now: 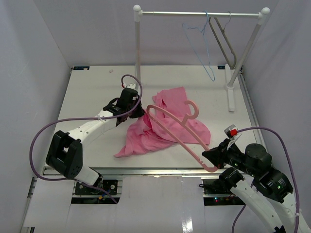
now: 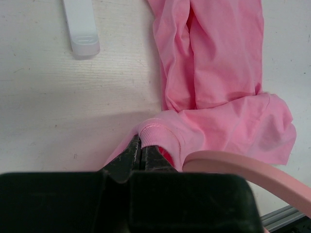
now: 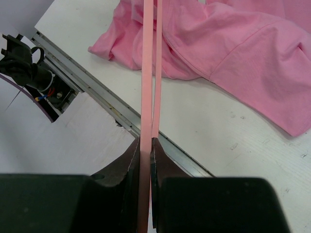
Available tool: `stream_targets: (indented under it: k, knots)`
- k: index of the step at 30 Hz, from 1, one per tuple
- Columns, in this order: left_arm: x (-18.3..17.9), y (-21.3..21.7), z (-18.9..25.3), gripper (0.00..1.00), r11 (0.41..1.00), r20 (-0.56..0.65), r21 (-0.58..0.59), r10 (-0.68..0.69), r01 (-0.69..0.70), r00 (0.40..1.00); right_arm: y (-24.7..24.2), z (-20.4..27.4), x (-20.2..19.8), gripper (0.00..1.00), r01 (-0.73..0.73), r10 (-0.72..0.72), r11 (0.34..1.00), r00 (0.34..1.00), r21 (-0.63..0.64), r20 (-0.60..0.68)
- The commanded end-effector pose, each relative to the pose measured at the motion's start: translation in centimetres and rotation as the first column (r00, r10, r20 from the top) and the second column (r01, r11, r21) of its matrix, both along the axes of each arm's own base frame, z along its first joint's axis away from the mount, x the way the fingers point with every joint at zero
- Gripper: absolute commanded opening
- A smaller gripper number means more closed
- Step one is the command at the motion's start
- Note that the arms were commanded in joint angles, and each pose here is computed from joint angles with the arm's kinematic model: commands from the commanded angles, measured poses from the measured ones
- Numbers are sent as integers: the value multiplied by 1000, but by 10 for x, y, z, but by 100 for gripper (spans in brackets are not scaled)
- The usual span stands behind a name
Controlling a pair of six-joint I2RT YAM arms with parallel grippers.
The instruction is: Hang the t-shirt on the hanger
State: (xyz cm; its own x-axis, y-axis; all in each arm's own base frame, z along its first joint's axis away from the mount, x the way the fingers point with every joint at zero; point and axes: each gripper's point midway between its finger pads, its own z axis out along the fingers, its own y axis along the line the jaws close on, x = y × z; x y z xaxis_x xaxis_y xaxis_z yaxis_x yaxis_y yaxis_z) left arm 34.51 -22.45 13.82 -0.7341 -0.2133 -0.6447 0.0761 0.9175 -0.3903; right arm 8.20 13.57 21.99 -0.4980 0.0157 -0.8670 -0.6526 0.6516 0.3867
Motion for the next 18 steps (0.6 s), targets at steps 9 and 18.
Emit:
stream_targets:
  k: [9, 18]
  knots:
    - [3, -4, 56, 0, 998, 113, -53, -32, 38, 993, 11, 1, 3, 8, -40, 39, 999, 999, 32, 24]
    - [-2, -16, 70, 0, 988, 144, -81, -120, 133, 982, 20, -5, 4, 8, -81, 81, 996, 997, 32, 9]
